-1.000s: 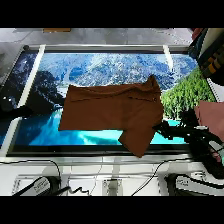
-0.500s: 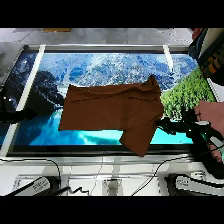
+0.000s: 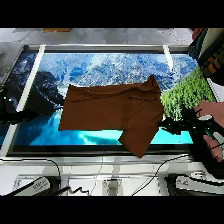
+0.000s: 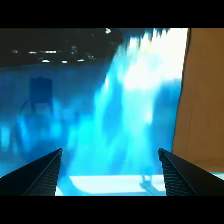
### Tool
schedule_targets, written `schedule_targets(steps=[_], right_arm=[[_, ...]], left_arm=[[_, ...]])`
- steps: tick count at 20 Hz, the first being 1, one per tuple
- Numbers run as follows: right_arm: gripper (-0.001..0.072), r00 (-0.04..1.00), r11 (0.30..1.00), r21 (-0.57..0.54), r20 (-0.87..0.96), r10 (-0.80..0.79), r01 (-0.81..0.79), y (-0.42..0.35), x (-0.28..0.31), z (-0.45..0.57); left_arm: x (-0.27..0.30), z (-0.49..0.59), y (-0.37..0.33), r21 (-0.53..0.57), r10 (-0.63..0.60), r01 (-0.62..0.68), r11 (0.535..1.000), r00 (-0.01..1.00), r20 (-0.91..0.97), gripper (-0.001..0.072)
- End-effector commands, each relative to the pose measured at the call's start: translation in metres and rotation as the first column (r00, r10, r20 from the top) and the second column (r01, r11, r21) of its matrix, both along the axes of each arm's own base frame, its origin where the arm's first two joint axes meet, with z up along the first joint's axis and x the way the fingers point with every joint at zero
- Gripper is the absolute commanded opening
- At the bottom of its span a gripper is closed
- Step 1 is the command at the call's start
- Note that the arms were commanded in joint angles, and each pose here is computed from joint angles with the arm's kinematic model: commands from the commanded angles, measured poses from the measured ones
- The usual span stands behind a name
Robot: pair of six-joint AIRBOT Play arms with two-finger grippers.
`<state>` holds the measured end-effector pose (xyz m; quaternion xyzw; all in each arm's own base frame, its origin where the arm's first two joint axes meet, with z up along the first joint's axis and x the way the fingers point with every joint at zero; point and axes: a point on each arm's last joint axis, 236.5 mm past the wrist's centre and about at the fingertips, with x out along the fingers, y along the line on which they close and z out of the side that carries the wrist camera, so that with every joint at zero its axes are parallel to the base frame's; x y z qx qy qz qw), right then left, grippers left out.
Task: Fold the clothes and pants, and hang the long-sleeved shirts on hangers.
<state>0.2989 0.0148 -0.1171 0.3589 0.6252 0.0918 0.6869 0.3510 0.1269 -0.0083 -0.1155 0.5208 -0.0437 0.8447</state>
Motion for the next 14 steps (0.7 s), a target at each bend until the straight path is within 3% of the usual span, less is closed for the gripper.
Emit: schedule_targets(steps=[1, 4, 9, 11, 14], right_arm=[[0.0437, 0.999, 0.997, 0.076, -0.054, -0.001, 0.005, 0.013, -0.006, -0.006], [0.0436, 0.999, 0.990, 0.139, -0.035, -0.019, 0.024, 0.022, 0.003, -0.006], [0.0305, 0.998, 0.991, 0.120, 0.020, 0.059, -0.061, 0.022, 0.000, -0.011], [0.0296, 0.997, 0.992, 0.103, 0.044, 0.071, -0.075, 0.020, 0.002, -0.012], [0.0034, 0.997, 0.994, 0.092, 0.051, 0.056, -0.061, 0.017, 0.006, -0.013]], left_arm=[[-0.001, -0.001, -0.001, -0.004, -0.002, 0.002, 1.000, 1.000, -0.004, 0.0689], [-0.001, -0.002, -0.001, -0.006, -0.002, 0.002, 1.000, 1.000, -0.007, 0.0689], [-0.001, -0.005, -0.001, -0.010, -0.002, 0.002, 1.000, 1.000, -0.013, 0.0689], [-0.003, -0.012, -0.005, -0.038, -0.009, 0.007, 0.999, 0.999, -0.037, 0.0689], [-0.013, -0.030, -0.016, -0.109, -0.023, 0.011, 0.994, 0.993, -0.116, 0.0681]])
